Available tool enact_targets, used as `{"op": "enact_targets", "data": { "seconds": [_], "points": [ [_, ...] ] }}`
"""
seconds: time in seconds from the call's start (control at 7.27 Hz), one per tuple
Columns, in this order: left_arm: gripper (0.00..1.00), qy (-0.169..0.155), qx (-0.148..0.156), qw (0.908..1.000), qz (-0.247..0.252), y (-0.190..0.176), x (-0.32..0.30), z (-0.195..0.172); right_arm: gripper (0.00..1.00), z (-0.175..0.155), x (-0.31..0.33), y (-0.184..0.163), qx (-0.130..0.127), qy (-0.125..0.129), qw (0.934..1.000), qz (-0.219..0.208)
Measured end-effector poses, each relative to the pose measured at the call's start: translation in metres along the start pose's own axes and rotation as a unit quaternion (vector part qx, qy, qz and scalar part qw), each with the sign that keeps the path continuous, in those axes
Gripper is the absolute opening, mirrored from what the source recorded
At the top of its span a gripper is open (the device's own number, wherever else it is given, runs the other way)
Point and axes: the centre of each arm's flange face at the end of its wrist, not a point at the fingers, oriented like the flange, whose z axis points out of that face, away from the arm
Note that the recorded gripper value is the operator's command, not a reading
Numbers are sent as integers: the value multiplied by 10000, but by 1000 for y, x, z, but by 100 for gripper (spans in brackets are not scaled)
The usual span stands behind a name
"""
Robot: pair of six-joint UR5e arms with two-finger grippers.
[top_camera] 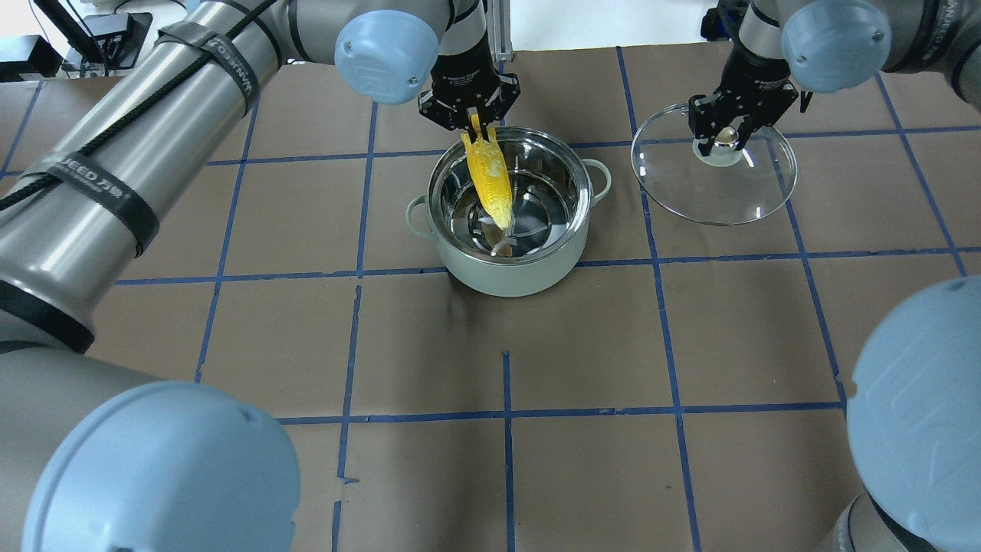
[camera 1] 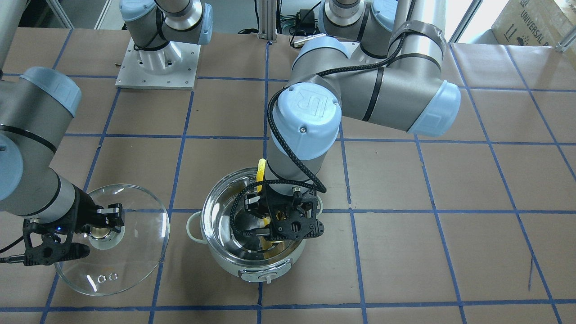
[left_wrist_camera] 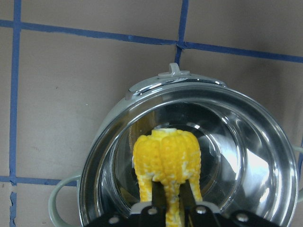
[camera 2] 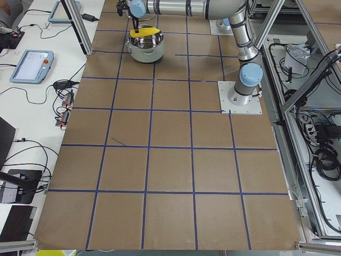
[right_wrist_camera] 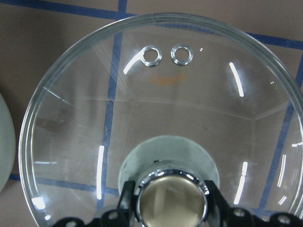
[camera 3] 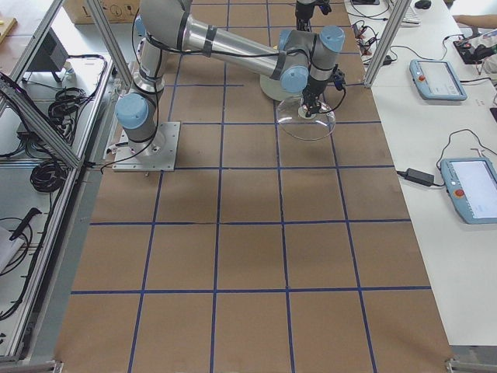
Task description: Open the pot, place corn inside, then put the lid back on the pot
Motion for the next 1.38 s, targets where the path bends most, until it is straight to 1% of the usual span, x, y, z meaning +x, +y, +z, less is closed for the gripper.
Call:
{"op": "enact_targets", "data": {
  "seconds": [0.14,0.28,0.41,0.96,1.24,1.38],
  "points": [
    [22,11,66,10000,-39,-5,8,17,3,1,0,0,-4,-3,10000,-45],
    [96,18,123,9999,-47,-7,13,25,3,2,-1,0,-10,-3,10000,-73],
    [100,30,141,9999,-44,-7,16,28,4,2,-1,0,-11,-1,10000,-87],
    [100,33,64,10000,-49,1,20,27,4,2,-1,1,-15,-2,10000,-74],
    [100,-7,-3,10000,-32,8,17,11,5,1,-2,0,-6,1,10000,-75],
    [100,-28,0,9999,162,9,9,0,5,-7,-2,-1,71,29,9999,-72]
  ]
}}
